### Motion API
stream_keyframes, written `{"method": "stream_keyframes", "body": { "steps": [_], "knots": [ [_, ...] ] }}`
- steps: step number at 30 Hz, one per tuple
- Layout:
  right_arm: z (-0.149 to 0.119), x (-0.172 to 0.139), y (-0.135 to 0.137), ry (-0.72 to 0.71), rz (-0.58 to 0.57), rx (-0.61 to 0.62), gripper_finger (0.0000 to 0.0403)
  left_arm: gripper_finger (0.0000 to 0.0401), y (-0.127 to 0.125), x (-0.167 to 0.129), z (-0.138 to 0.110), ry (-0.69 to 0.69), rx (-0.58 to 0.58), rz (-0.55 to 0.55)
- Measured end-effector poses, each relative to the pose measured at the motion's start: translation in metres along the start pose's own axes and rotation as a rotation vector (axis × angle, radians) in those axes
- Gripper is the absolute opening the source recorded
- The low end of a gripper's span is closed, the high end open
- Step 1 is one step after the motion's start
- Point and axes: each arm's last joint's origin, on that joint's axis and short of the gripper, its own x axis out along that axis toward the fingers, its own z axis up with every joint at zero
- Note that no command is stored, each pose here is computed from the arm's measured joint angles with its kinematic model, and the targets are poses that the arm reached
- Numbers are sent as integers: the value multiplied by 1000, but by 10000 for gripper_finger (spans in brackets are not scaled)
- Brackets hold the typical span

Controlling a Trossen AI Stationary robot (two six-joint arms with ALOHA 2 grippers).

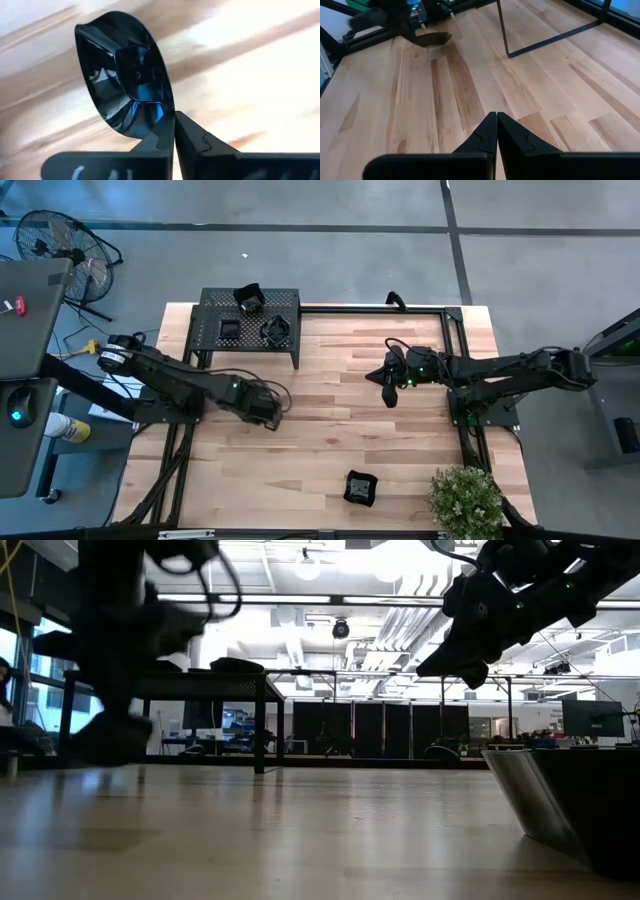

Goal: Pick & Place Mini shaped plates
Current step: Stack the black leaf shaped plate on the other black leaf shaped plate on the shelf

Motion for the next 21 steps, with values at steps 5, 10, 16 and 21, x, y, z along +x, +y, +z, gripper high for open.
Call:
{"method": "stream_keyframes", "body": {
  "steps": [5, 10, 16, 21],
  "knots": [
    [0, 0, 0, -1, -4, -6, 7, 2, -13, 1, -8, -20, 52, -73],
    [0, 0, 0, 0, -4, -17, 7, 2, -20, 17, -11, 24, 42, -39],
    [-1, 0, 0, 7, -6, 3, 7, 47, -28, 22, -12, 94, 42, -97],
    [-1, 0, 0, 7, -5, 1, 7, 98, -31, 3, -10, 86, 71, -120]
  ]
}}
